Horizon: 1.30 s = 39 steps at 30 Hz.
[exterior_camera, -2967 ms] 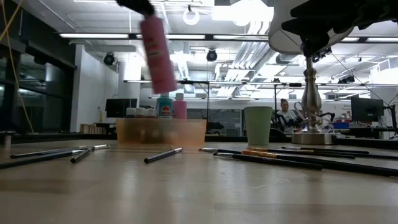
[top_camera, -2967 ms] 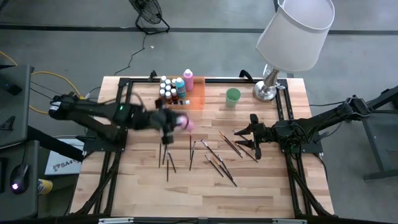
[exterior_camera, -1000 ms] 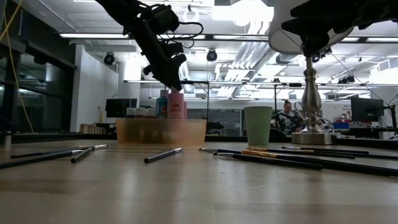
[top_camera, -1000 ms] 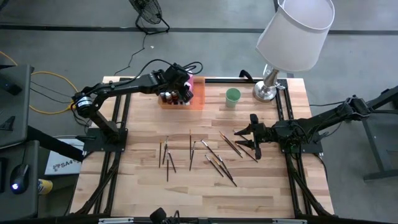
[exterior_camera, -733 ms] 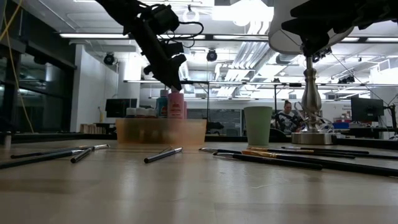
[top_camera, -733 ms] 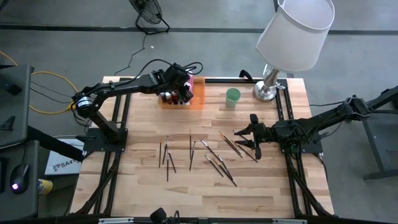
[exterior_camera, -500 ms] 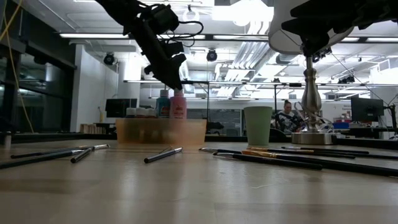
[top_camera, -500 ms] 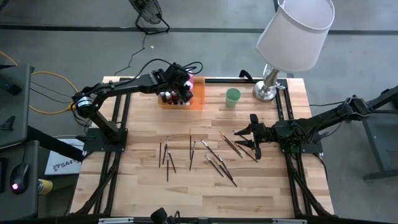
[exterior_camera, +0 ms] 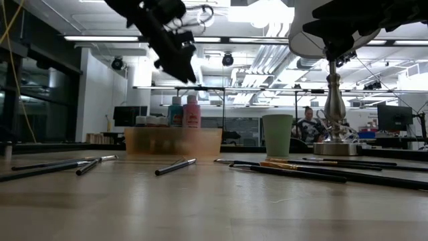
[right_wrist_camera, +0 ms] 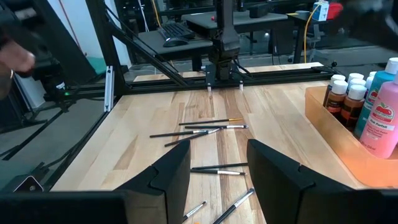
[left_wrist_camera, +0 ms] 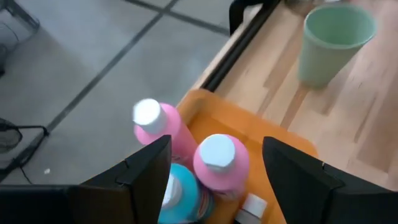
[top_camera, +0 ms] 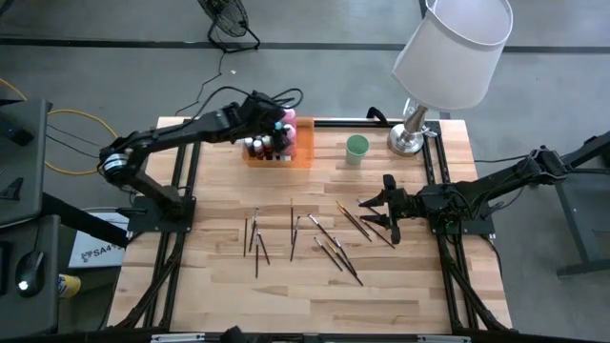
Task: Pick & Place Paint Supplies
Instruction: Put the gold paint brush into the green cup
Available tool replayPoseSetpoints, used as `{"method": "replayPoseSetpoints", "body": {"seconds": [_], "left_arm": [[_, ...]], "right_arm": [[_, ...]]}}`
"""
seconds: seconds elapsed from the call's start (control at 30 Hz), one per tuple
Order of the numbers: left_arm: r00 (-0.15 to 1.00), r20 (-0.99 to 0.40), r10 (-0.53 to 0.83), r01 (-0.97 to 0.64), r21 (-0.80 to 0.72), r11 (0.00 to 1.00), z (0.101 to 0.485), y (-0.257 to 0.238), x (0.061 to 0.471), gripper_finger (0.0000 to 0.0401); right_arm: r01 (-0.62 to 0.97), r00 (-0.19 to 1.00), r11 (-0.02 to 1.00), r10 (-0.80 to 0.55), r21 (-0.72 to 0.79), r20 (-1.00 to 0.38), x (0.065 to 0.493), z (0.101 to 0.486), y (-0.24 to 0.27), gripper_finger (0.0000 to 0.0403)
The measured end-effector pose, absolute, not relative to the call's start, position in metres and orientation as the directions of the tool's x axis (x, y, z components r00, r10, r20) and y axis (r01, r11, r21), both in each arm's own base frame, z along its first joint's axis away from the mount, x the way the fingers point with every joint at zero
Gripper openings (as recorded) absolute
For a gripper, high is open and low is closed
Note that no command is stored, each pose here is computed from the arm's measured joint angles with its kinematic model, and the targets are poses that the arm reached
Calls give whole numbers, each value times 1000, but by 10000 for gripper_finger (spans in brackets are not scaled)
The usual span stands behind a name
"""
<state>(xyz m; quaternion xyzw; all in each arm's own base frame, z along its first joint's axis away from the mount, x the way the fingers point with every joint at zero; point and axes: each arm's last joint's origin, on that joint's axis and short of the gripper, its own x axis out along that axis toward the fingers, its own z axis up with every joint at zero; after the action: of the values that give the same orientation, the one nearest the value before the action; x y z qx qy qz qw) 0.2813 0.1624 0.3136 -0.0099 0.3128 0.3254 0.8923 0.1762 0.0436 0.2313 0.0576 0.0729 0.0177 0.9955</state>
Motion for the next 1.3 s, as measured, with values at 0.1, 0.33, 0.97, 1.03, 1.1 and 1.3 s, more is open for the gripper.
{"method": "replayPoseSetpoints", "body": {"seconds": [0.1, 0.33, 0.97, 1.03, 1.1, 1.3], "left_arm": [[620, -544, 566, -571, 182, 800, 331, 147, 270, 246], [595, -657, 463, -535, 106, 838, 344, 101, 240, 246], [237, -940, 245, -765, -25, 644, 271, 27, 209, 246], [236, -940, 245, -783, -34, 621, 260, 22, 209, 246], [249, -935, 251, -793, -48, 608, 248, 16, 210, 246], [280, -931, 235, -821, -106, 561, 227, 3, 210, 246]], "right_arm": [[-27, 989, 993, 44, 117, -143, 176, 231, 44, 152], [-27, 989, 993, 44, 117, -143, 176, 231, 44, 152], [-27, 989, 993, 44, 117, -143, 176, 231, 44, 152], [-27, 989, 993, 44, 117, -143, 176, 231, 44, 152], [-27, 989, 993, 44, 117, -143, 176, 231, 44, 152], [-27, 989, 993, 44, 117, -143, 176, 231, 44, 152]]}}
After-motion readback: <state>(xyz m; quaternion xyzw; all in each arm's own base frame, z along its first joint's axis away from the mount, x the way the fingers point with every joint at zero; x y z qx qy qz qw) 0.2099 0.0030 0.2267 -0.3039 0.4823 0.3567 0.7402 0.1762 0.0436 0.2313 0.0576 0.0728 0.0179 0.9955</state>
